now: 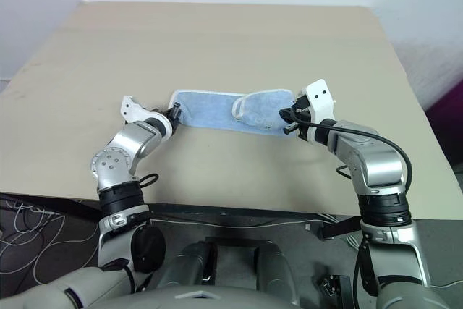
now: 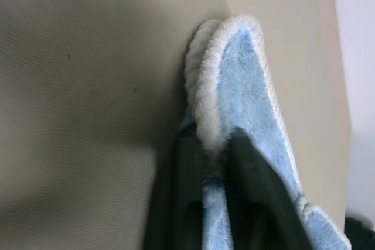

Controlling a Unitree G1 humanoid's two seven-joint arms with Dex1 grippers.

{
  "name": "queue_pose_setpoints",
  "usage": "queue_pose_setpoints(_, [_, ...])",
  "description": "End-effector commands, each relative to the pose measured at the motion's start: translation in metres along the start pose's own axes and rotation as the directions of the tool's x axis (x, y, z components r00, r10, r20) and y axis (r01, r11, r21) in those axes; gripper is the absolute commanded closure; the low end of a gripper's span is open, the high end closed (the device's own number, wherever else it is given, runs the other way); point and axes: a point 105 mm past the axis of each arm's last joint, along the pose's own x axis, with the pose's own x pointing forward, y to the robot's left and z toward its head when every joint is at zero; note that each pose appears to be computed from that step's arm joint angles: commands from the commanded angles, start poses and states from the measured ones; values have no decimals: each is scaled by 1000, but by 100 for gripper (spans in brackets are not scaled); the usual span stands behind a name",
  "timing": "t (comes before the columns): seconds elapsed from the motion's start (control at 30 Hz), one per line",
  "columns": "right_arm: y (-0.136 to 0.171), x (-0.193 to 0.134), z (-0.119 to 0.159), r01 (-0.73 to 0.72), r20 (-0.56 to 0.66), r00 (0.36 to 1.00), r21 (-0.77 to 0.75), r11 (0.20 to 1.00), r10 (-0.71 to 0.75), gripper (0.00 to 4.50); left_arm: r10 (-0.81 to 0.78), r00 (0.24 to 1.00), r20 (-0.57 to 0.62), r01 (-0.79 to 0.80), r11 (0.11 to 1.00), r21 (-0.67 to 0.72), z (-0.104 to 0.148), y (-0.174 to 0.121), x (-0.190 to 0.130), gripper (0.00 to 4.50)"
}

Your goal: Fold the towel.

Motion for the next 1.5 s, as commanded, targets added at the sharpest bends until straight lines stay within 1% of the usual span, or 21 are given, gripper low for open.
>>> queue_pose_setpoints(0.03, [1, -4, 17, 3, 67, 998, -31, 1000, -1, 450, -111, 992, 65, 107, 992, 66, 16, -21, -10, 448])
queue_pose_setpoints(0.13, [-4, -5, 18, 22, 72, 997, -29, 999, -20, 450, -336, 936, 104, 312, 931, 190, 29, -65, -25, 448])
queue_pose_setpoints(0.17, [-8, -7, 18, 35, 72, 997, -29, 999, -33, 450, -434, 897, 80, 392, 868, 305, 28, -86, -35, 448])
queue_pose_setpoints(0.2, [-10, -9, 18, 43, 72, 997, -30, 999, -40, 450, -491, 870, 52, 437, 815, 381, 25, -98, -42, 448])
queue_pose_setpoints(0.27, [-15, -12, 18, 61, 71, 996, -32, 998, -59, 450, -560, 828, -44, 502, 703, 504, 11, -113, -49, 448])
queue_pose_setpoints(0.3, [-20, -15, 18, 77, 70, 995, -33, 997, -74, 450, -593, 796, -125, 553, 627, 549, -3, -121, -52, 448])
queue_pose_setpoints(0.37, [-26, -20, 17, 100, 67, 993, -31, 994, -98, 450, -623, 739, -255, 633, 514, 579, -27, -131, -57, 448])
queue_pose_setpoints(0.47, [-33, -28, 16, 136, 68, 989, -34, 990, -134, 450, -587, 669, -456, 711, 330, 621, -73, -137, -57, 448])
queue_pose_setpoints(0.53, [-36, -31, 16, 155, 71, 986, -31, 987, -153, 450, -564, 625, -540, 745, 224, 629, -96, -139, -55, 448])
queue_pose_setpoints(0.6, [-38, -34, 14, 171, 73, 983, -24, 985, -169, 450, -516, 612, -599, 757, 161, 634, -115, -137, -47, 448])
queue_pose_setpoints(0.8, [-35, -46, 9, 211, 84, 974, -5, 978, -209, 450, -338, 627, -702, 747, 2, 665, -161, -118, -20, 448])
queue_pose_setpoints(0.9, [-32, -50, 5, 225, 84, 971, 8, 974, -225, 450, -313, 654, -689, 722, -15, 692, -168, -113, -7, 448])
queue_pose_setpoints(1.03, [-30, -53, 0, 236, 77, 969, 18, 972, -237, 450, -317, 630, -709, 745, -9, 667, -174, -113, -5, 448])
queue_pose_setpoints(1.07, [-30, -53, 0, 237, 76, 968, 19, 971, -238, 450, -320, 631, -707, 748, 8, 664, -174, -113, -4, 448])
queue_pose_setpoints(1.1, [-30, -53, 0, 237, 76, 968, 19, 971, -238, 450, -341, 617, -709, 763, 37, 645, -174, -115, -5, 398])
queue_pose_setpoints(1.13, [-31, -53, 0, 237, 76, 968, 18, 971, -238, 450, -362, 612, -703, 770, 72, 633, -171, -118, -6, 380])
queue_pose_setpoints(1.2, [-30, -52, 2, 233, 77, 969, 16, 972, -233, 450, -389, 603, -697, 779, 99, 619, -167, -121, -7, 315])
queue_pose_setpoints(1.27, [-29, -50, 3, 223, 77, 972, 11, 975, -223, 450, -443, 577, -686, 802, 148, 579, -161, -128, -12, 249])
queue_pose_setpoints(1.33, [-28, -47, 4, 212, 78, 974, 7, 977, -212, 450, -498, 538, -680, 829, 169, 533, -154, -136, -21, 189])
queue_pose_setpoints(1.43, [-23, -42, 8, 188, 85, 979, 1, 982, -188, 450, -529, 576, -624, 796, 189, 574, -134, -137, -22, 91])
queue_pose_setpoints(1.5, [-19, -38, 11, 171, 98, 981, 0, 985, -170, 450, -560, 618, -552, 755, 227, 615, -113, -136, -23, 30])
